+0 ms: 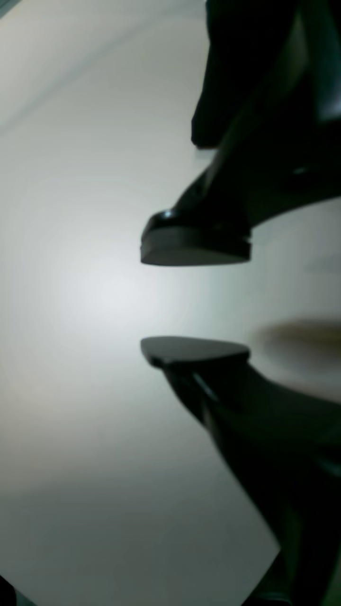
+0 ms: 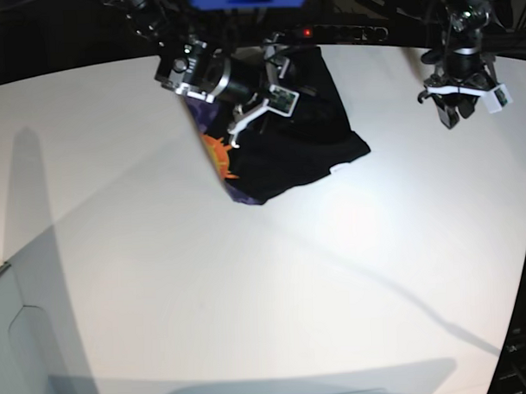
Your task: Fold the T-shirt properly
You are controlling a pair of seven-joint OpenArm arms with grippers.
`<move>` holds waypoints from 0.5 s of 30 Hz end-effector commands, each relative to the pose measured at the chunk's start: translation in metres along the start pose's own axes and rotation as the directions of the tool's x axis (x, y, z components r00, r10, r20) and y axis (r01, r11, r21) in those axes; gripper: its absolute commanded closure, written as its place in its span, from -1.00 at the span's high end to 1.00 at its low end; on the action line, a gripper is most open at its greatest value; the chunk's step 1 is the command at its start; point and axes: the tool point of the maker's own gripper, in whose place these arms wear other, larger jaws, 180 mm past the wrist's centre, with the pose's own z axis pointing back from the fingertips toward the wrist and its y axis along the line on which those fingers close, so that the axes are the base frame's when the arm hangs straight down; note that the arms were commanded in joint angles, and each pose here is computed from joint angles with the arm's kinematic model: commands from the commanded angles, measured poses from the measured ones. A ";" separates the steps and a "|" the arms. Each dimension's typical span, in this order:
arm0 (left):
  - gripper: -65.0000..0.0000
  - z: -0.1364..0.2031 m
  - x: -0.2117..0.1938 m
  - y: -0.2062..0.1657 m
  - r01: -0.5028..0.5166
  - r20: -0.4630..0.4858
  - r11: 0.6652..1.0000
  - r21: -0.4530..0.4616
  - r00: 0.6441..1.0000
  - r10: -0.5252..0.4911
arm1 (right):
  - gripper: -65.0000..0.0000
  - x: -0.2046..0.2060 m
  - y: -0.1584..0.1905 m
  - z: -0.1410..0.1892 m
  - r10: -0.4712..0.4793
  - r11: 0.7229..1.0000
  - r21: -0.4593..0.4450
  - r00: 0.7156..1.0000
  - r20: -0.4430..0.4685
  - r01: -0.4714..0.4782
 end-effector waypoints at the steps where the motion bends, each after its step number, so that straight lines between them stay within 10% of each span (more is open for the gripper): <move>1: -0.25 0.003 0.010 -0.001 0.016 0.034 1.000 -0.008 0.999 -0.016 | -0.32 0.015 0.006 0.000 0.009 1.000 0.024 0.998 0.056 -0.011; 5: -0.25 0.003 0.010 -0.001 0.016 0.035 1.000 -0.009 0.999 -0.016 | -0.97 0.021 0.019 -0.003 0.011 0.998 0.056 0.998 0.070 -0.015; 15: -0.25 0.006 0.007 0.001 0.019 0.025 1.000 -0.004 1.000 -0.019 | -1.00 0.055 0.031 -0.002 0.038 0.996 0.071 0.988 0.153 -0.049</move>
